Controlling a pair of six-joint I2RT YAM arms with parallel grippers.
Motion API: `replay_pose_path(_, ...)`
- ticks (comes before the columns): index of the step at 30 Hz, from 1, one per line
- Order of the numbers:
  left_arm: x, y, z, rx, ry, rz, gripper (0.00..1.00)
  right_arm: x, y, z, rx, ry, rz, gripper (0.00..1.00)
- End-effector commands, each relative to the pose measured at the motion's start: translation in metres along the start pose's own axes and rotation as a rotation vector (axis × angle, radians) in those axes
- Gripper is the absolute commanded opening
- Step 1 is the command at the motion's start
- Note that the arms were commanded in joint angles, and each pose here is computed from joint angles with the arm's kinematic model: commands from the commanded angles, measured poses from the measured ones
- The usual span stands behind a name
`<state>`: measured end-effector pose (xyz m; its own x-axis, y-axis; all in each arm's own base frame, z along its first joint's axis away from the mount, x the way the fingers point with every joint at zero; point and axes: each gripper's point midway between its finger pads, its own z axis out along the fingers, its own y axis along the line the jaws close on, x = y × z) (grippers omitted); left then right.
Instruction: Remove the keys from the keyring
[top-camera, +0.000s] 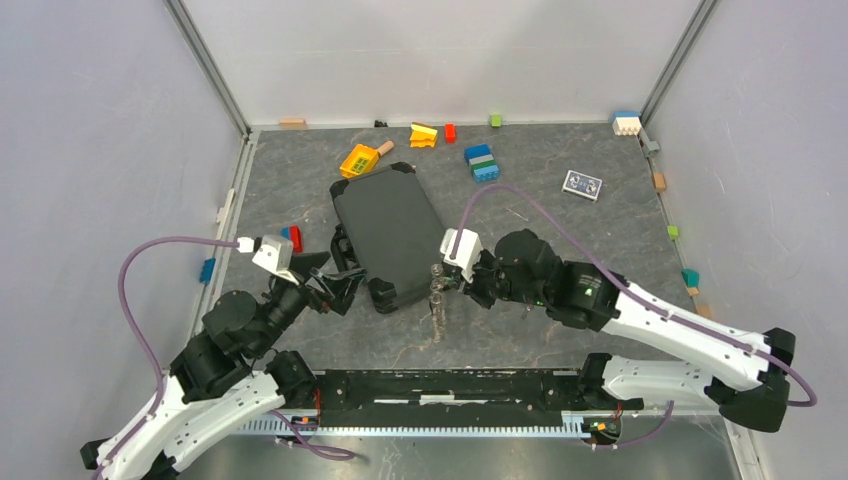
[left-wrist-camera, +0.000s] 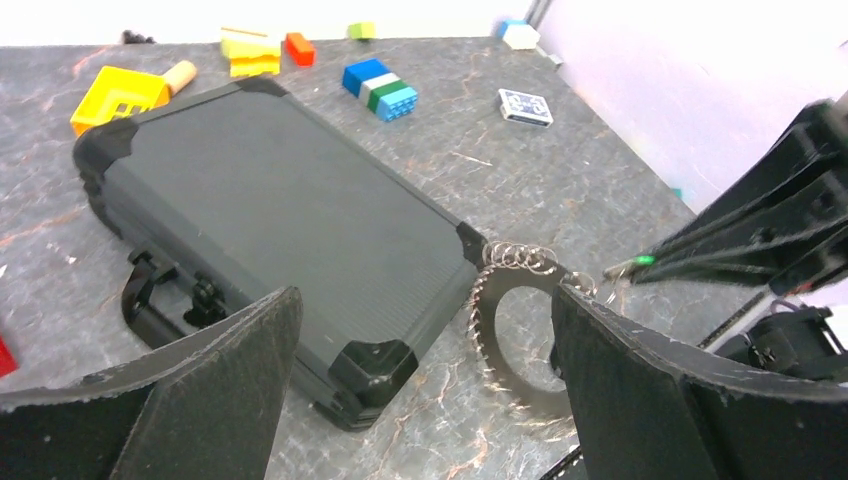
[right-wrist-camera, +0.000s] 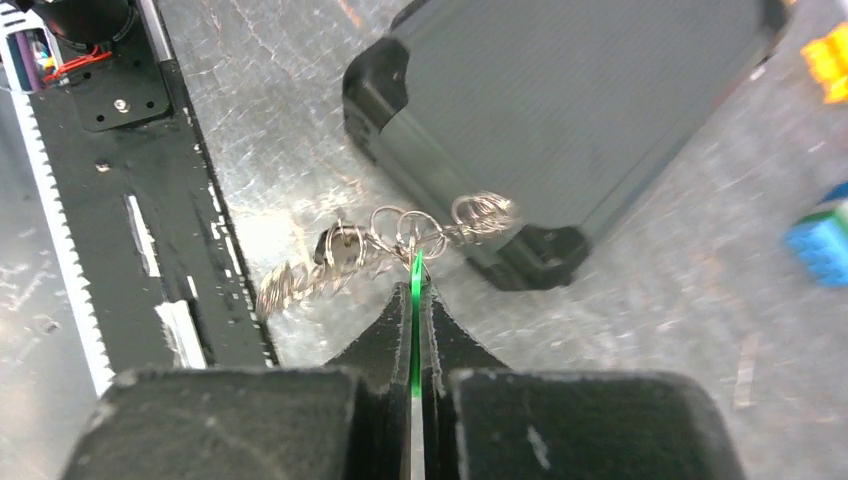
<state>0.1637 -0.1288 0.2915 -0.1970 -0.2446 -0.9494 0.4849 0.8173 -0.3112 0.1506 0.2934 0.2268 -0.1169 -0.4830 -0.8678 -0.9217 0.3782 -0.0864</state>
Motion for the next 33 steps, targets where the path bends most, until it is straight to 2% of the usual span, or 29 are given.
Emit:
replay_pose_path(1, -0.016, -0.026, 0.008, 0.136, -0.068, 0.052, 1.0, -0.046, -0.015, -0.031, 0.008, -0.033, -0.286, 0.0)
replay_pose_path(5, -0.011, -0.051, 0.011, 0.272, -0.073, 0.053, 1.0, -0.058, -0.029, -0.043, 0.04, 0.051, -0.371, 0.0)
replay_pose_path(9, -0.007, -0.077, 0.013, 0.418, -0.089, 0.053, 1.0, -0.065, -0.03, -0.049, 0.021, 0.051, -0.466, 0.0)
replay_pose_path(13, -0.005, -0.083, 0.021, 0.438, -0.081, 0.07, 1.0, -0.069, -0.03, -0.061, -0.029, 0.046, -0.689, 0.0)
replay_pose_path(17, -0.007, -0.085, 0.028, 0.439, -0.093, 0.074, 1.0, -0.058, -0.045, -0.071, -0.026, 0.117, -1.026, 0.0)
replay_pose_path(19, -0.006, -0.086, 0.031, 0.439, -0.089, 0.075, 1.0, -0.041, -0.061, -0.072, -0.012, 0.237, -1.197, 0.0)
replay_pose_path(21, -0.004, -0.086, 0.033, 0.434, -0.08, 0.079, 1.0, -0.019, -0.092, -0.077, 0.055, 0.456, -1.329, 0.0)
replay_pose_path(24, -0.002, -0.084, 0.036, 0.421, -0.073, 0.079, 1.0, 0.0, -0.134, -0.094, 0.21, 0.786, -1.413, 0.0)
replay_pose_path(25, -0.001, -0.083, 0.037, 0.417, -0.071, 0.078, 1.0, -0.003, -0.139, -0.097, 0.239, 0.817, -1.422, 0.0)
replay_pose_path(29, 0.002, -0.083, 0.04, 0.41, -0.059, 0.076, 1.0, -0.04, -0.133, -0.094, 0.286, 0.643, -1.447, 0.0)
replay_pose_path(33, 0.004, -0.084, 0.043, 0.412, -0.054, 0.074, 1.0, -0.058, -0.136, -0.101, 0.414, 0.559, -1.485, 0.0)
